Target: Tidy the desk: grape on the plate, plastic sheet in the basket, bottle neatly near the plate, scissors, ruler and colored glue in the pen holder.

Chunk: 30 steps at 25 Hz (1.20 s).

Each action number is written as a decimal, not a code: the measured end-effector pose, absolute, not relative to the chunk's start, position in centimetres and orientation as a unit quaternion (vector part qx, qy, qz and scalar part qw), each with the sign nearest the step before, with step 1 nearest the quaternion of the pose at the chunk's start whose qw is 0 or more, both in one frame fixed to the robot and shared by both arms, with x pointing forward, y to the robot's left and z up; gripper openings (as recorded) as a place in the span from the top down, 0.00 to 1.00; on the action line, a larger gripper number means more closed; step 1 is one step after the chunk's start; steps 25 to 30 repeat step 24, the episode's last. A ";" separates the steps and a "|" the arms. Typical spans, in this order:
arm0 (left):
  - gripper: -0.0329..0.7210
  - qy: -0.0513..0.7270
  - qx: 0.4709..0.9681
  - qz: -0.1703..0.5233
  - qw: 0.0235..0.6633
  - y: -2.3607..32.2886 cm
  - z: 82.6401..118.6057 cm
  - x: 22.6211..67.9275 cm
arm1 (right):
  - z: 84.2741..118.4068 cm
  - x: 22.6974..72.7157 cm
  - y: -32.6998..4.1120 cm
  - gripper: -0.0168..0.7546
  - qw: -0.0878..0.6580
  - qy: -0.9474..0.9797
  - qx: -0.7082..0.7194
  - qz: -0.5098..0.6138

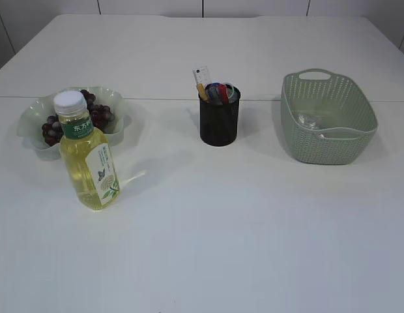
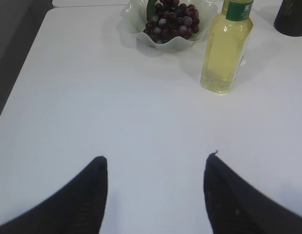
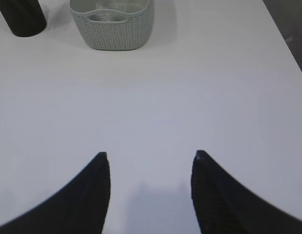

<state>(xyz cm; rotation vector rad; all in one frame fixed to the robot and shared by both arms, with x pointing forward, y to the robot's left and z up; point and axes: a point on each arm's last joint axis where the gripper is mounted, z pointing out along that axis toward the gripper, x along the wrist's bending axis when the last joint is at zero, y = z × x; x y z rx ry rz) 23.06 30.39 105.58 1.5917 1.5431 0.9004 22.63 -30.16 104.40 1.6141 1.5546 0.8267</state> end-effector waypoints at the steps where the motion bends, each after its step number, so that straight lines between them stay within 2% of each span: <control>1: 0.35 0.600 0.619 0.350 0.366 30.4 105.6 23.1 | 104.4 22.6 -30.2 0.42 0.368 0.605 0.629 0.321; 30: 0.38 0.600 0.619 0.350 0.366 30.4 105.6 23.1 | 104.4 22.6 -30.2 0.42 0.369 0.605 0.628 0.322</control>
